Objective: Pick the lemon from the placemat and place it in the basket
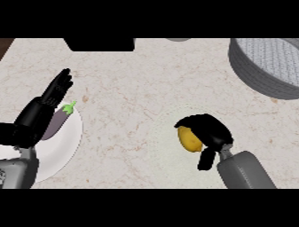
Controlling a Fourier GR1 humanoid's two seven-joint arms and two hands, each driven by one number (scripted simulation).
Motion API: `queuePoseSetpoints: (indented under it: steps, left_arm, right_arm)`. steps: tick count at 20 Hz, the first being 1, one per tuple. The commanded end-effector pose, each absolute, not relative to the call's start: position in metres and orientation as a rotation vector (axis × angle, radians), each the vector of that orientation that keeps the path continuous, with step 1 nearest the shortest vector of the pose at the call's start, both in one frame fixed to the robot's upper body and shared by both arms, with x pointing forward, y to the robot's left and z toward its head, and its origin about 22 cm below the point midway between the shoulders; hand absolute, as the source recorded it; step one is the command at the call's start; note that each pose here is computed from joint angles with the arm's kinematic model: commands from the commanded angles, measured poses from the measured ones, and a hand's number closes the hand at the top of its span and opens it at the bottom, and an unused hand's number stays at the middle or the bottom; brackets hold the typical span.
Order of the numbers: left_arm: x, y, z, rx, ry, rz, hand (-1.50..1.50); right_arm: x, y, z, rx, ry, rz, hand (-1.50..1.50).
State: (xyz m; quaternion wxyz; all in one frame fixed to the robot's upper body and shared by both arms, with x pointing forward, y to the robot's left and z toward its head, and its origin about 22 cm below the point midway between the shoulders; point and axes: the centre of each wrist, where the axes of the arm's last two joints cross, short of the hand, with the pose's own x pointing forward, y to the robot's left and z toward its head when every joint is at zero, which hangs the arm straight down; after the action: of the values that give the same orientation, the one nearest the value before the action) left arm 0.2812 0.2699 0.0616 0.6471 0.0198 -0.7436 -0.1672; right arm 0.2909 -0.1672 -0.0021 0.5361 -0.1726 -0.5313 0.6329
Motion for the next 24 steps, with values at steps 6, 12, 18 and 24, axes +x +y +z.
queuePoseSetpoints:
  steps: [6, 12, 18, 24]
  left_arm:
    - [0.282, 0.267, 0.073, 0.051, -1.684, -0.363, 0.0]
    - [0.276, 0.269, 0.055, 0.049, -1.71, -0.387, 0.0]
    - [0.285, 0.252, 0.062, 0.007, -1.714, -0.416, 0.0]
    - [0.29, 0.258, 0.069, 0.01, -1.696, -0.435, 0.0]
  right_arm:
    - [0.273, -0.167, -0.027, -0.421, -1.266, 1.602, 1.5]
    - [0.327, -0.157, 0.009, -0.709, -1.122, 1.299, 1.5]
    - [0.365, -0.161, 0.031, -0.978, -0.879, 0.854, 1.5]
    - [0.402, -0.132, 0.056, -1.012, -0.995, 0.634, 1.5]
